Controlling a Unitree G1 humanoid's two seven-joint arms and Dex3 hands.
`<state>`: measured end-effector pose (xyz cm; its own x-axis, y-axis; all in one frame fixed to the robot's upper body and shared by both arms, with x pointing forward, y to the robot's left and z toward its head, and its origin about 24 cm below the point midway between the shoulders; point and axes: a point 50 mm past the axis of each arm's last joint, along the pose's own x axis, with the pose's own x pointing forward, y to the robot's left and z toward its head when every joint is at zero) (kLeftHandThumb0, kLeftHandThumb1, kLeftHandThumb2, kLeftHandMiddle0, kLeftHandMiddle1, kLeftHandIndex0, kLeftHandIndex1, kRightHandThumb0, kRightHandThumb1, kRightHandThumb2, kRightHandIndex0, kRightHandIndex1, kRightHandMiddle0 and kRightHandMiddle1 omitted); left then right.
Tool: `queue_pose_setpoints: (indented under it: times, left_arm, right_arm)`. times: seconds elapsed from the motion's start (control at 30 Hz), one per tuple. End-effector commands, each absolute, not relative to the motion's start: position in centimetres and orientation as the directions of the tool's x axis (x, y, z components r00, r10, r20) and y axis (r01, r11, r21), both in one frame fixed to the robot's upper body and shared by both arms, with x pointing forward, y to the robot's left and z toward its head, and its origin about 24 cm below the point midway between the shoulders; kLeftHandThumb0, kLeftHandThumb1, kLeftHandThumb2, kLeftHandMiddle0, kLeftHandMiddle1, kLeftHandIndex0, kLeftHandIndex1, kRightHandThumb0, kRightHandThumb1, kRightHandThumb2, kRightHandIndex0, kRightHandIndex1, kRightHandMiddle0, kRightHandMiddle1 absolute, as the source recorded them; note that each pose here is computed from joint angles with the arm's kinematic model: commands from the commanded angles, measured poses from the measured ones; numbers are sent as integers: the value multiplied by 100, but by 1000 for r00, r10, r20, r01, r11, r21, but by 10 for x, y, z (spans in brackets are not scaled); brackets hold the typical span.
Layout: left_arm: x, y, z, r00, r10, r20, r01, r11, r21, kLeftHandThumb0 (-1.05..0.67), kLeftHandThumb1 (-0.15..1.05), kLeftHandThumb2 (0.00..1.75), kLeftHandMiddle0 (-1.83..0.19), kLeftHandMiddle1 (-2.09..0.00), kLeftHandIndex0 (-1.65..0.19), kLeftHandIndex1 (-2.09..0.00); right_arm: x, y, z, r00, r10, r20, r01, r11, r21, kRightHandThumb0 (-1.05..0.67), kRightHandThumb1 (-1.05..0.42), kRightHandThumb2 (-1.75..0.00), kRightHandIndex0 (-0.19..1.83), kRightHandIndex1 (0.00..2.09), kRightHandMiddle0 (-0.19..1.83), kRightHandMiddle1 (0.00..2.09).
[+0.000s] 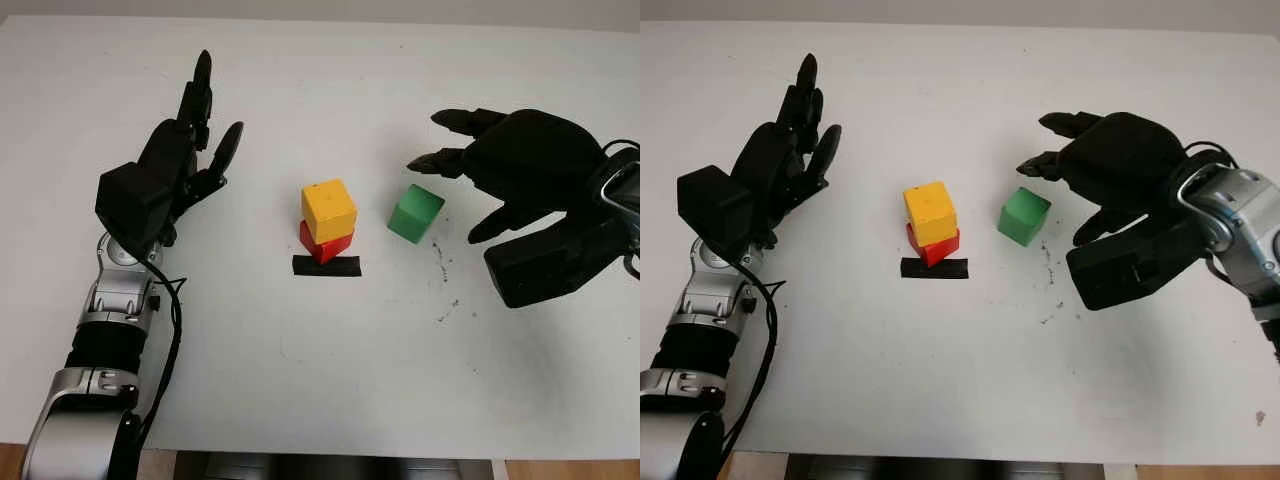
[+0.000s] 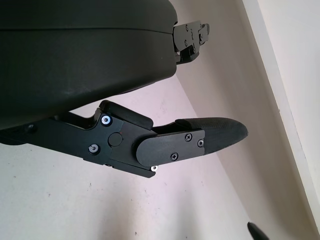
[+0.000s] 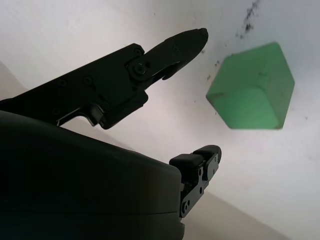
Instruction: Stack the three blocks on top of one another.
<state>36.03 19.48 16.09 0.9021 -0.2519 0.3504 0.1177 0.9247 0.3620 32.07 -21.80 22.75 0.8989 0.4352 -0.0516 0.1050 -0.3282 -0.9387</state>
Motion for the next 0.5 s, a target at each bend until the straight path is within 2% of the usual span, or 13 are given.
queue_pose_setpoints:
  times: [0.0, 0.2, 0.47]
  left_arm:
    - [360, 195, 164, 895, -262, 361, 117, 919, 377, -72, 105, 56, 19, -4, 19, -1]
    - [361, 195, 164, 893, -262, 367, 116, 920, 375, -72, 105, 56, 19, -5, 19, 0]
    - [361, 195, 165, 895, -254, 366, 111, 923, 369, -73, 105, 56, 19, -3, 19, 0]
  right_arm:
    - [320, -220, 232, 899, 438, -12, 135, -302, -944, -54, -82, -6, 8, 6, 40, 11]
    - [318, -219, 235, 893, 450, 15, 155, -275, -949, -55, -82, -5, 10, 7, 44, 12]
    - [318, -218, 230, 889, 458, -23, 120, -280, -952, -56, -82, -5, 11, 6, 52, 14]
